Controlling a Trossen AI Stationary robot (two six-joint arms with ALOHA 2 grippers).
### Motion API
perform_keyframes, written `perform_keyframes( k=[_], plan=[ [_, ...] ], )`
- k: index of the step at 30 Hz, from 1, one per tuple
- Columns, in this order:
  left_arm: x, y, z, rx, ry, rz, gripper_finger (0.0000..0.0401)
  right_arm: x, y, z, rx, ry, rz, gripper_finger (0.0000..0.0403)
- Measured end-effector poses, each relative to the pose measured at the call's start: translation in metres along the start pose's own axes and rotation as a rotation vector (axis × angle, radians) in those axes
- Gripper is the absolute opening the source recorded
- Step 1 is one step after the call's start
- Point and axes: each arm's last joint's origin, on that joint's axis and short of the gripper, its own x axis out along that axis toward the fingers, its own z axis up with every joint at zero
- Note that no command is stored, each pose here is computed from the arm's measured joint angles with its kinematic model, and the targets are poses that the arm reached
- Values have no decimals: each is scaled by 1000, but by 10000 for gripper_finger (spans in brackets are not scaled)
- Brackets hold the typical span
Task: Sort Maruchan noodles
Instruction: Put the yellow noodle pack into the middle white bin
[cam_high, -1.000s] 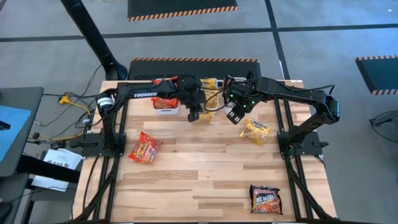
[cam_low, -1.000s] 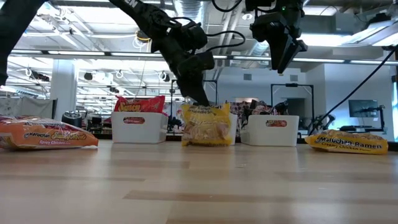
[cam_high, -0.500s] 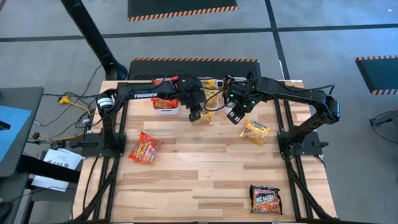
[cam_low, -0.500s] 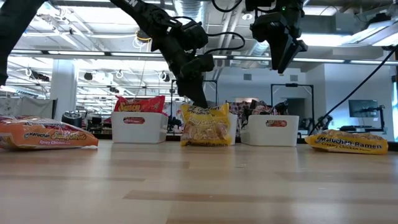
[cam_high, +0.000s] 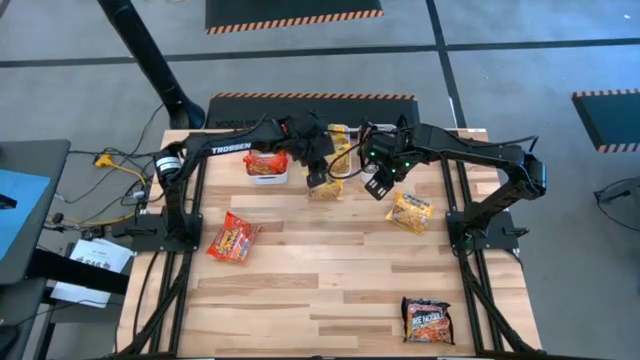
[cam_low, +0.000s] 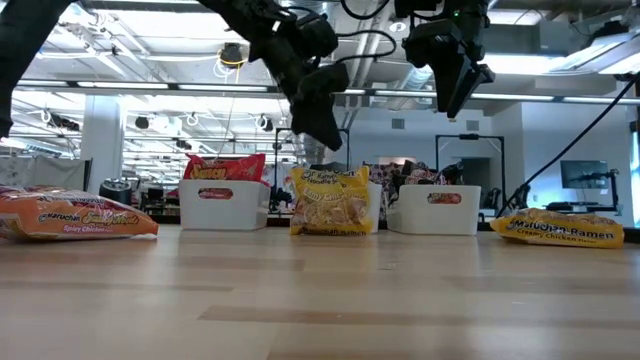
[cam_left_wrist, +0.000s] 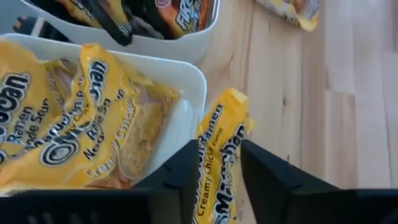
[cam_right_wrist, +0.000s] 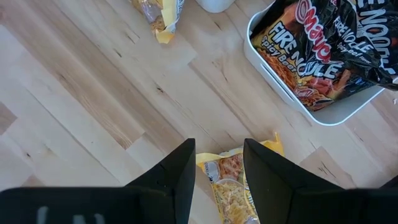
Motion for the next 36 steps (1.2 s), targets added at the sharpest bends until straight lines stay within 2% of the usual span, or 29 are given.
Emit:
perform_keyframes(
  k=[6,10,17,23,28,36],
  plan=[
    [0,-3,-6,-9,58,-31,159,0,0,0,-1,0,0,159],
    [1,-7,-5,3,65,-4,179,0,0,0,0,0,0,159],
    [14,-21,-7,83,107,50,183,0,0,0,0,-4,2,159],
    [31,-27,-12,145,145,159,183,0,0,0,8,-3,1,159],
    [36,-29,-17,128,181,108,183,0,0,0,8,-3,1,159],
    [38,-29,-21,129,199,125,178,0,2,0,3,-4,3,159]
  ],
)
